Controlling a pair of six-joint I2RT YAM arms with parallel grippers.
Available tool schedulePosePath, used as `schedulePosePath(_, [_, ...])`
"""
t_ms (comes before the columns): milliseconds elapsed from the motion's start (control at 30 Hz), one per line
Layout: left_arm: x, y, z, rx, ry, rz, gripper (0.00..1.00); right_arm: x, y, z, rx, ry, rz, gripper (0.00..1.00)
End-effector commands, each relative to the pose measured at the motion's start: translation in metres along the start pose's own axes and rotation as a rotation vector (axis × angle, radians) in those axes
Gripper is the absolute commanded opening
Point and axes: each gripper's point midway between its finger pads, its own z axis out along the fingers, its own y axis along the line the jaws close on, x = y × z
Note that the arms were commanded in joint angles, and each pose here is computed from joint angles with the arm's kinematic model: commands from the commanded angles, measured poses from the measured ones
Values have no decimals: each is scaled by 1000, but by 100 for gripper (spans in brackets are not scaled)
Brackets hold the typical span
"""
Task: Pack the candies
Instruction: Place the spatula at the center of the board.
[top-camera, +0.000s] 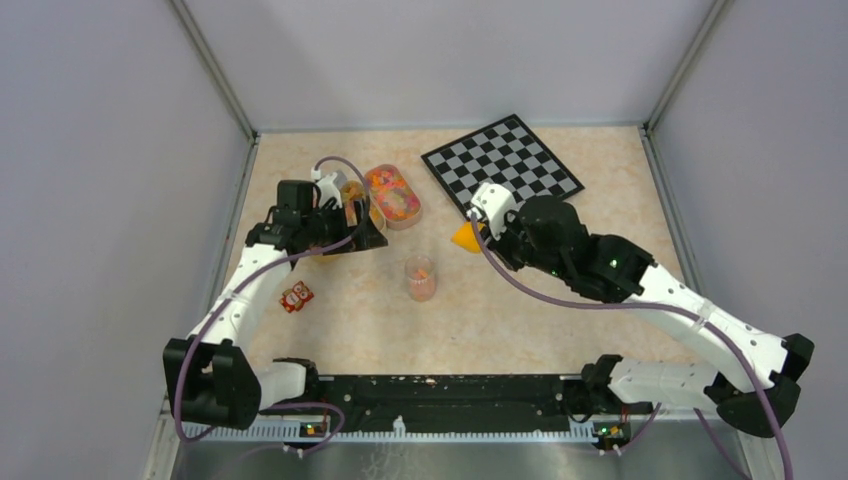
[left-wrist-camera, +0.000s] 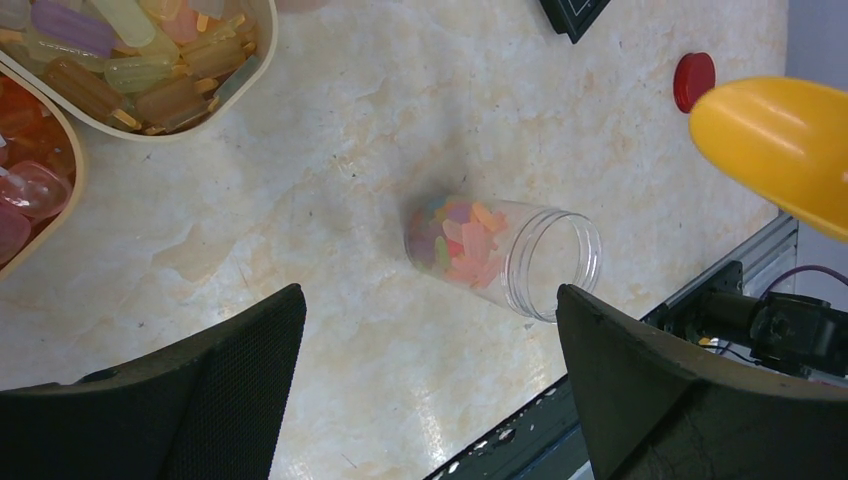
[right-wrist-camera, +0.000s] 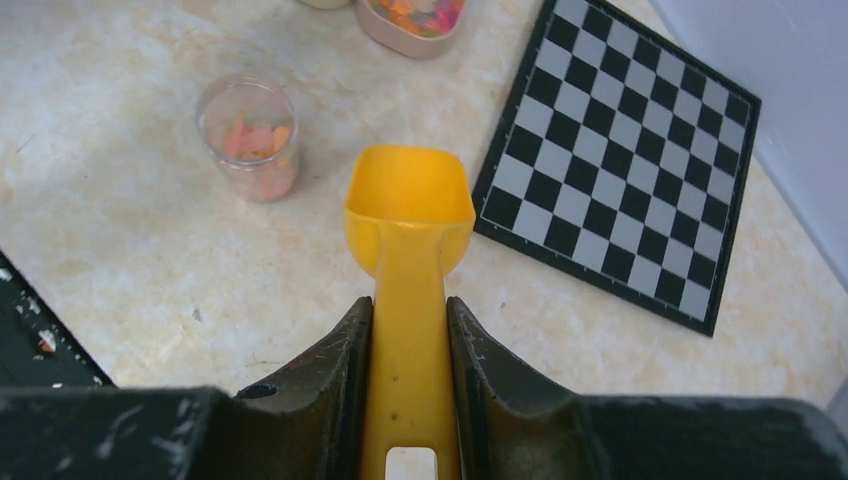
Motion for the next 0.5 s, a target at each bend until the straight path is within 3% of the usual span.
schedulePosePath(0, [-21, -23, -15, 68, -96, 57, 99, 27, -33, 9, 222, 52, 215, 0])
schedulePosePath(233, [-6, -25, -11, 114, -77, 33, 99, 103, -60, 34, 581, 230, 546, 0])
schedulePosePath(367, [-2, -24, -12, 108, -68, 45, 99, 126, -77, 38, 751, 257, 606, 0])
schedulePosePath(467, [0, -24, -12, 111, -65, 44, 99, 135, -76, 49, 779, 254, 622, 0])
